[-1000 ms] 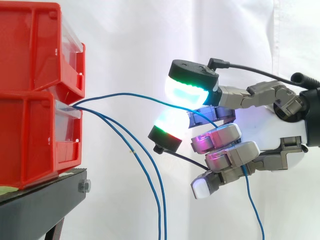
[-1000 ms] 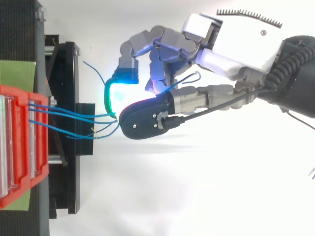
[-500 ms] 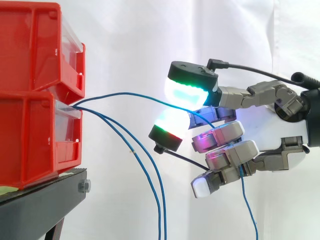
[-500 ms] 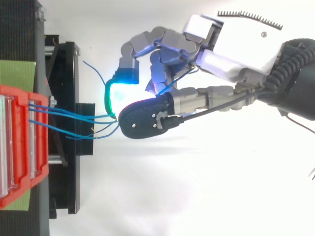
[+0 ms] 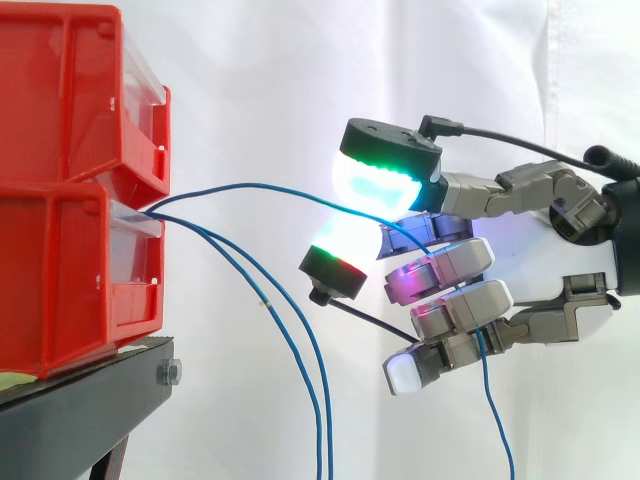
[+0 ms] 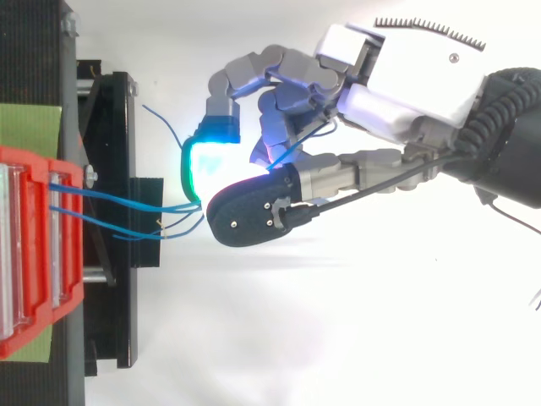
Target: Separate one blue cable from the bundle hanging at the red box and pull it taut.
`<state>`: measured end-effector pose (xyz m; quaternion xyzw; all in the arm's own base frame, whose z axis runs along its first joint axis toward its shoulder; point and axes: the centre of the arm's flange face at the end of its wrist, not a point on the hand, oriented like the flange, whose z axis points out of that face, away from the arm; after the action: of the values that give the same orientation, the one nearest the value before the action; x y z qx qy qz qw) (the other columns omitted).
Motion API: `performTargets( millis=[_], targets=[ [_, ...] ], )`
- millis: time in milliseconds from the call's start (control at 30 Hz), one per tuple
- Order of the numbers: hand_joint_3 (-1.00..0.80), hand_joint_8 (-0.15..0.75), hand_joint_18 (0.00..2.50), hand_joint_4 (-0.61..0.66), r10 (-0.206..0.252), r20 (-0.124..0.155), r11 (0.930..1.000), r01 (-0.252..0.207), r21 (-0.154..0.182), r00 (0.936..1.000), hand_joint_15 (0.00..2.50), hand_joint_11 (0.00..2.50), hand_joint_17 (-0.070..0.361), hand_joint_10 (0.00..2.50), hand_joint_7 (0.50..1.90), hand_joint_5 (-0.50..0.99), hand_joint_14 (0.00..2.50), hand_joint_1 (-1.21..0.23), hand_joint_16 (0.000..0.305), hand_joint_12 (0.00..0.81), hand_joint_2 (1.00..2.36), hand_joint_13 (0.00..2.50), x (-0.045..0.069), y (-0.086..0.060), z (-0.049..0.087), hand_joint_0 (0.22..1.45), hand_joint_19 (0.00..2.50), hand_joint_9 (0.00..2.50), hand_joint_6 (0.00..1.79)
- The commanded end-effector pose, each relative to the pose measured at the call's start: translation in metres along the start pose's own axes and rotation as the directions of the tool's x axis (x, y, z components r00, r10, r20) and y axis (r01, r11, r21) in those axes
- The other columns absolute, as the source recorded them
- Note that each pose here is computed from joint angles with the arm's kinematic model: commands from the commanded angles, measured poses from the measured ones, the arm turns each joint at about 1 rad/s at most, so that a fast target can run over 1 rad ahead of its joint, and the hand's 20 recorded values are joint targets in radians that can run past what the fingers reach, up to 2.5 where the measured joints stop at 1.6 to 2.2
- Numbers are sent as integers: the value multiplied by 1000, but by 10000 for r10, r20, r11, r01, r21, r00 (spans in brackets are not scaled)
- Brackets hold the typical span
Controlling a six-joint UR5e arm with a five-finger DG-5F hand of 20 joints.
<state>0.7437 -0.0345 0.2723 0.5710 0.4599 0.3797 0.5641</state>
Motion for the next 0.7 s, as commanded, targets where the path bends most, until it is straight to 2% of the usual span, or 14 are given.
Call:
performTargets(
  millis=[0,133,167,233,267,333,400,467,667],
  targets=[
    [-500,250,765,87,0,-27,10000,0,1,10000,1243,917,103,1969,1097,-192,911,-793,46,314,1000,978,1,0,0,602,714,611,897],
    [-500,242,772,88,-1,-42,10000,1,0,10000,1264,912,102,1972,1117,-189,885,-817,45,305,1000,989,2,0,0,636,716,619,896],
    [-500,239,780,90,-2,-27,10000,2,0,10000,1267,913,101,1982,1137,-187,888,-804,45,302,1000,990,2,0,-1,677,708,621,897],
    [-483,244,787,84,-18,-27,10000,18,0,10000,1244,899,101,2002,1204,-185,917,-788,45,308,1001,1002,2,0,-1,694,711,632,897],
    [-416,238,789,77,-3,-42,10000,3,-1,10000,1260,902,100,2007,1275,-186,927,-779,45,304,1007,999,4,0,-1,694,715,632,894],
    [-356,246,787,81,4,-42,10000,-4,-15,10000,1267,901,100,2013,1241,-189,940,-742,44,302,1011,995,4,0,-1,674,716,638,907],
    [-400,251,777,88,3,-57,10000,-3,-16,10000,1241,907,101,2012,1175,-188,979,-676,45,309,1007,979,5,0,-1,635,722,644,911],
    [-491,251,773,100,3,-57,10000,-3,-16,10000,1236,917,101,2004,1195,-182,982,-603,45,309,1000,977,5,0,-1,602,724,660,897],
    [-500,260,778,115,-20,-42,10000,20,-2,10000,1209,916,104,2047,1225,-176,1016,-559,46,317,1000,976,4,0,-1,559,719,678,881]
  ],
)
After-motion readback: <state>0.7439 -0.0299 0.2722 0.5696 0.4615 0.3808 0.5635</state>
